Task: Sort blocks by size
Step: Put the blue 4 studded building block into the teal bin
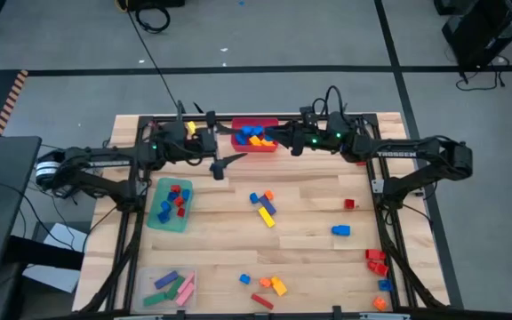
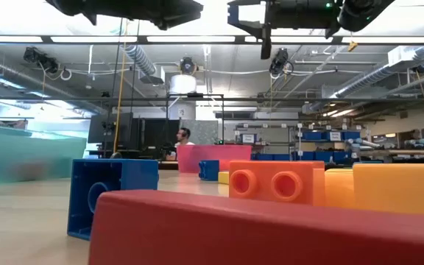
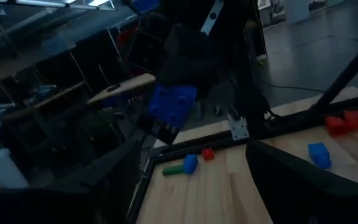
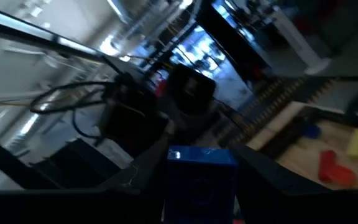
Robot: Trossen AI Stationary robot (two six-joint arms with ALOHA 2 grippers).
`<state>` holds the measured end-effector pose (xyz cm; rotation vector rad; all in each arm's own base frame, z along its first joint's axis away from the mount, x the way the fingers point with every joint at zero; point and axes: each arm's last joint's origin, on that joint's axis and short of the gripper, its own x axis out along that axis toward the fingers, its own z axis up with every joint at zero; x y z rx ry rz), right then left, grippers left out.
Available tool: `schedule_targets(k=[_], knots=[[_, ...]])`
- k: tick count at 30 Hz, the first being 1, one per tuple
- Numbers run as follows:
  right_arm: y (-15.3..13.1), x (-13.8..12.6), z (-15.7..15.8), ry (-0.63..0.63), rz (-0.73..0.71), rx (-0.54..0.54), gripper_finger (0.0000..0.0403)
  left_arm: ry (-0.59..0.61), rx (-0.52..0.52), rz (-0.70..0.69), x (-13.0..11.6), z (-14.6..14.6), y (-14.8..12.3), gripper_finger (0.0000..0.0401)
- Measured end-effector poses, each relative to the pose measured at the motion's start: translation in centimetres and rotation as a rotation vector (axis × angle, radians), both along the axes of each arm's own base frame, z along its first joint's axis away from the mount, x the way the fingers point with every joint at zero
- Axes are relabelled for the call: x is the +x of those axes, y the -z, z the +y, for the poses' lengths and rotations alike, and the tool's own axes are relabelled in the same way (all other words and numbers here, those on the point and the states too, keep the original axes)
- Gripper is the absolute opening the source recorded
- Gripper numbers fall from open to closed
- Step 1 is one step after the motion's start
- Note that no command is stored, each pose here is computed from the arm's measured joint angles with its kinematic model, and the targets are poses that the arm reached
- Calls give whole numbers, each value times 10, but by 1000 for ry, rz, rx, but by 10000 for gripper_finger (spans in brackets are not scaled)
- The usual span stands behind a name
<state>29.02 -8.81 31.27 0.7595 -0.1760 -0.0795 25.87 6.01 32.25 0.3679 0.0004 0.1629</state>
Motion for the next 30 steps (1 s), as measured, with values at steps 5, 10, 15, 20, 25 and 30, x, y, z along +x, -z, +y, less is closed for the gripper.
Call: schedule_targets(k=[5,10,15,20,25,30], knots=[[0,2,4,-36,-6,-5,164,14,12,16,24,2,1,299],[0,2,8,-90,-5,-10,164,15,63,15,42,6,-7,293],[0,3,11,-99,-5,-10,164,56,80,4,51,5,-13,292],[0,3,11,-110,-2,-4,164,103,78,15,62,4,-9,292],[0,3,11,-122,1,7,164,117,111,13,65,-1,-9,286],[0,3,11,-126,1,7,164,122,137,3,65,-3,-10,250]])
